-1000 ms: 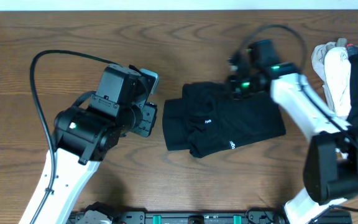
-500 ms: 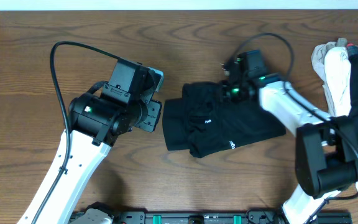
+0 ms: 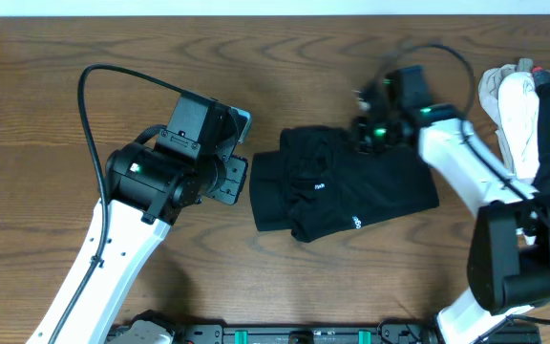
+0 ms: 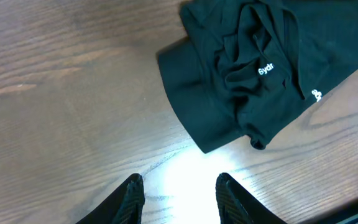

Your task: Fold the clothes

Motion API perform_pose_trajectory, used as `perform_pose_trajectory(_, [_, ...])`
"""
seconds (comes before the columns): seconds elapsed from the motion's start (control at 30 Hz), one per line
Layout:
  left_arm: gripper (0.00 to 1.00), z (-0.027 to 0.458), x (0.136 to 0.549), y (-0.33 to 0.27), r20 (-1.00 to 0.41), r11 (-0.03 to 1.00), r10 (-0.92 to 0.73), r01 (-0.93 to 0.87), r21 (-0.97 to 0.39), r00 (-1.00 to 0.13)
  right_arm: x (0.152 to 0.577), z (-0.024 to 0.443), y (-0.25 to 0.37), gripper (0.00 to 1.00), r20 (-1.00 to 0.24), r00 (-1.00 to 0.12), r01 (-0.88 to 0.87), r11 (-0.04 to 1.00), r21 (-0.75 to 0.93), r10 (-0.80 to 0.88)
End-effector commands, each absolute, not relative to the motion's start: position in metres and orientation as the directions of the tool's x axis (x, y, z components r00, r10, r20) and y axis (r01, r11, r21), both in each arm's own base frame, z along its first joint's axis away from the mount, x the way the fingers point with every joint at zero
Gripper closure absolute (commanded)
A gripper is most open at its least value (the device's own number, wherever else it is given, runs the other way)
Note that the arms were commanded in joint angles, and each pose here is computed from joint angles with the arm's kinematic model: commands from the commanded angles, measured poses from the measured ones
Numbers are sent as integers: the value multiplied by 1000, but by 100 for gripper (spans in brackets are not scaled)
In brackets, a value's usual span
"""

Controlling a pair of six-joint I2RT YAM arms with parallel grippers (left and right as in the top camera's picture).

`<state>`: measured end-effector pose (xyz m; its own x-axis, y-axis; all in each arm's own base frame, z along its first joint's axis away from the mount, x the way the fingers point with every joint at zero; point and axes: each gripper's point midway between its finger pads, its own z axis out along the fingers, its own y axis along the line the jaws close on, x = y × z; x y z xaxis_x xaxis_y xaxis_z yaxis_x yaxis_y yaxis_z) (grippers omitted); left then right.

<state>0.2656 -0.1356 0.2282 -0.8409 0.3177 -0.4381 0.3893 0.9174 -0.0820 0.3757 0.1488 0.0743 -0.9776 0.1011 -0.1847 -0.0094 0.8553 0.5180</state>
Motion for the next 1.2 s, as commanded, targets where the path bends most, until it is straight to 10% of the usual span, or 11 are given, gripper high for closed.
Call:
perform_pose_trajectory(0.0, [60,230,267,-133,-443,922,312,381,-75,-840,375,63,120,99,-195,-976,15,921,390,98])
perform_pose_trajectory(0.2, [59,230,266,-133,-442,922,312,381,-75,-841,355,34,156,99,-121,-989,28,907,421,87])
perform_pose_trajectory(0.47, [60,230,265,-132,-437,922,312,380,-75,-843,378,109,269,99,-400,-915,-351,581,734,-47])
perform_pose_trajectory(0.73, [57,217,263,-131,-396,955,202,270,-123,-896,411,128,187,98,-450,-891,-267,732,627,61])
perform_pose_trajectory(1.17, [29,87,285,-206,-93,854,-94,-32,-520,-991,368,157,-9,43,-396,-872,148,926,348,289])
